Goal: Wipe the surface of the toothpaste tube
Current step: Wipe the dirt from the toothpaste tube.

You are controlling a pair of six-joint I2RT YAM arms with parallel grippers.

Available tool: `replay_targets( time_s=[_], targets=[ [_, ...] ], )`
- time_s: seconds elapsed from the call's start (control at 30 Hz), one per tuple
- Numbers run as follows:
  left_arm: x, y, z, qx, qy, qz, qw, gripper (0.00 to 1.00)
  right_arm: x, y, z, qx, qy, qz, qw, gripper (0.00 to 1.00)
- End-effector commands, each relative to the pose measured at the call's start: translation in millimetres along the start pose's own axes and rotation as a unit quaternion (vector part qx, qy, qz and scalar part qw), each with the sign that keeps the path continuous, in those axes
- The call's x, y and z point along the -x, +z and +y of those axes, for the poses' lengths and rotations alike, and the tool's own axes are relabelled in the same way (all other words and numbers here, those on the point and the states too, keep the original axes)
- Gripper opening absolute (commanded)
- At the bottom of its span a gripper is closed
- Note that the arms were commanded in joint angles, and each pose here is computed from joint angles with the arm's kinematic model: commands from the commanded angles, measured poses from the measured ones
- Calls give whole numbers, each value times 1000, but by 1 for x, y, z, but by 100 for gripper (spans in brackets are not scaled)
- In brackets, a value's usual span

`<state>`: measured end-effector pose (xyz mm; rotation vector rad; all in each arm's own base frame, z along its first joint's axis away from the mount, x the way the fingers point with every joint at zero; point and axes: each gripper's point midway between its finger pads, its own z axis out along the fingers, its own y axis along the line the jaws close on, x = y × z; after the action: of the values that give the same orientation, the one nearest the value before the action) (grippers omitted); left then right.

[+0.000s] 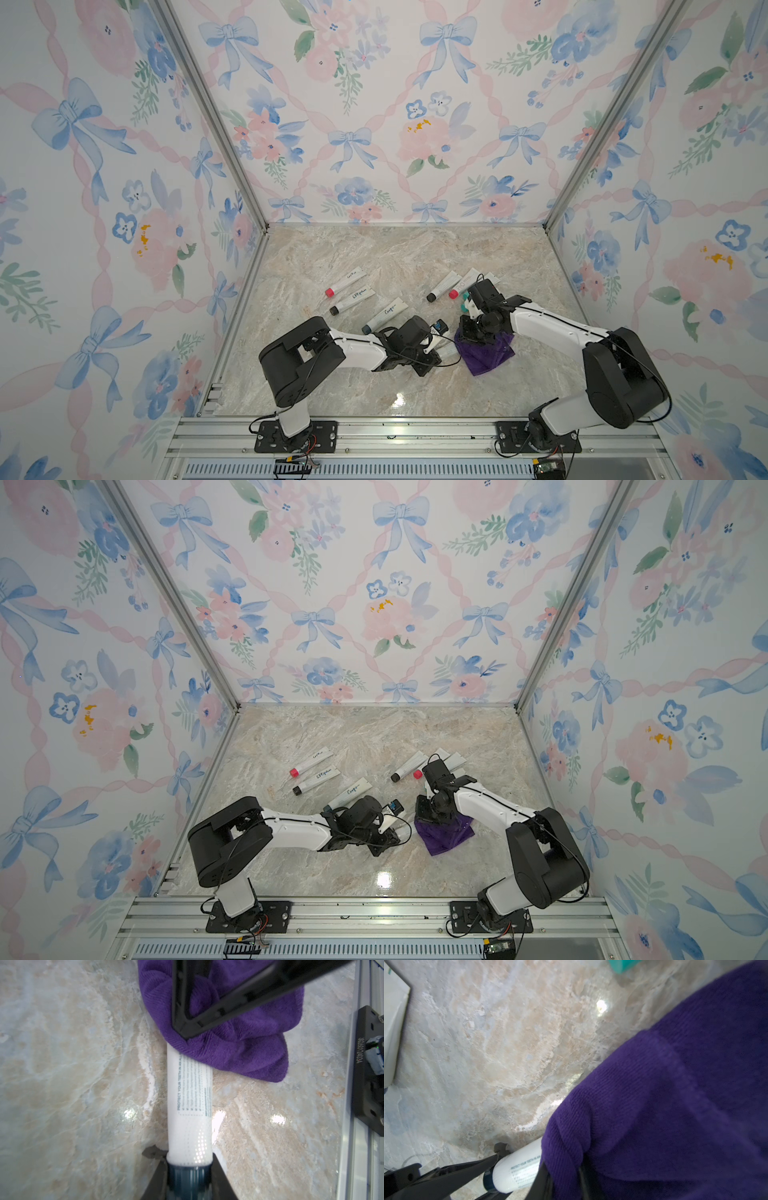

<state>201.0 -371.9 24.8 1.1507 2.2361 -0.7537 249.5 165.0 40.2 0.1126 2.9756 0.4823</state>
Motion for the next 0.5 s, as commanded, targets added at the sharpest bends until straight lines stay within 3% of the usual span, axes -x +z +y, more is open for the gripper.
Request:
replay_targets(
  time_s=[0.0,0.2,0.37,0.47],
  targets=[
    [-24,4,9,12,-9,38,999,23,-22,15,-23,-43,4,51,998,20],
    [-24,3,11,19,-8,37,999,23,0,7,-71,-180,-12,24,983,20],
    [-25,3,11,20,-8,38,999,23,6,11,-81,-186,1,20,982,20],
    [-26,5,11,20,-9,40,999,23,4,14,-66,-140,4,22,990,19]
  ],
)
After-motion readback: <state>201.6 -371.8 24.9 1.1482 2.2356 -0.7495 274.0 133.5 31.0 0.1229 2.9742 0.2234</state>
